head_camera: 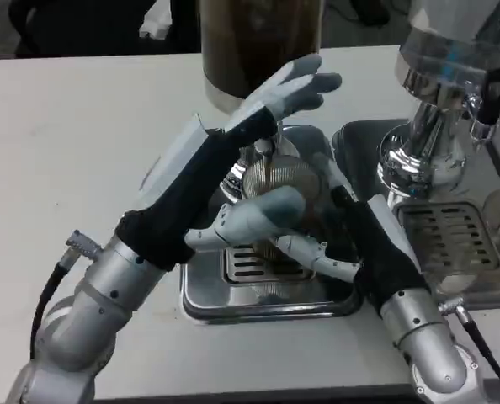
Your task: Grasp the cup under the faucet to collect the drink, then remove the cup.
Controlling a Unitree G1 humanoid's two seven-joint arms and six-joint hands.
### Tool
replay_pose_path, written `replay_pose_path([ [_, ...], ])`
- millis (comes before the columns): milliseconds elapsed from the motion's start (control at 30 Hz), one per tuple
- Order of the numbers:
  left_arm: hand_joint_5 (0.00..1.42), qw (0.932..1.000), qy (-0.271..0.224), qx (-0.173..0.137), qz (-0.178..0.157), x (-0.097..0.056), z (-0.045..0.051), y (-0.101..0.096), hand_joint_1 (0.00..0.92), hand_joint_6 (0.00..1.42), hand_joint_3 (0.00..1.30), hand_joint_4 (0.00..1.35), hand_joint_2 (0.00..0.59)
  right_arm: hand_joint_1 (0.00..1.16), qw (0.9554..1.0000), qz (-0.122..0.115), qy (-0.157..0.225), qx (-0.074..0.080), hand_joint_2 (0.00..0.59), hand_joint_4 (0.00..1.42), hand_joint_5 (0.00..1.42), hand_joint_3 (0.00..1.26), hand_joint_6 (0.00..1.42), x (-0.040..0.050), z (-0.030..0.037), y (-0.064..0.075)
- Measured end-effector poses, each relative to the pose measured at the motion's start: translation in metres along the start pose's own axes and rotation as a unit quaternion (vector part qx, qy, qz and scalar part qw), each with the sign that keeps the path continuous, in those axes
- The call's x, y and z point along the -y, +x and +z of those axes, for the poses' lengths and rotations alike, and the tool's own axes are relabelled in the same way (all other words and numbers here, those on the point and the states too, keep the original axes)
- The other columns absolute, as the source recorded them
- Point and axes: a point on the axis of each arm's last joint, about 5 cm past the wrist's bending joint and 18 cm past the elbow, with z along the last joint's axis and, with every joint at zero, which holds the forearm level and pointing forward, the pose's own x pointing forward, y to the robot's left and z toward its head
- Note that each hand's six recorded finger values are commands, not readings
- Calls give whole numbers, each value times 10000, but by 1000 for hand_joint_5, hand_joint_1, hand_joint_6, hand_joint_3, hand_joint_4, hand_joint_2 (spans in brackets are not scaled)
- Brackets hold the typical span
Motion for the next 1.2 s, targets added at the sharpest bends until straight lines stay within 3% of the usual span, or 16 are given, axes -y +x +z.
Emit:
replay_pose_path([
  [267, 107, 9971, 343, 48, 675, -218, 94, -66, 0, 5, 129, 0, 129, 670, 10000, 1, 65, -1, 209, 0, 0, 0, 0, -29, 7, 5],
  [400, 106, 9957, 414, -120, 816, -240, 110, -191, 0, 0, 127, 0, 130, 673, 9999, -2, 101, -17, 211, 0, 0, 0, 0, -42, 7, 13],
  [700, 84, 9877, 454, -948, 1158, -186, 99, -644, 0, 0, 133, 0, 131, 680, 9998, -46, 181, -21, 209, 0, 0, 0, 0, -60, 2, 26],
  [933, 75, 9723, 400, -2032, 1086, -34, 35, -1125, 0, 0, 131, 0, 132, 686, 9997, -111, 224, 8, 206, 0, 0, 0, 0, -89, 3, 34],
  [1200, 71, 9660, 376, -2378, 937, 79, 7, -1264, 0, 0, 126, 0, 132, 689, 9996, -101, 260, 51, 205, 0, 0, 0, 0, -123, 1, 52],
])
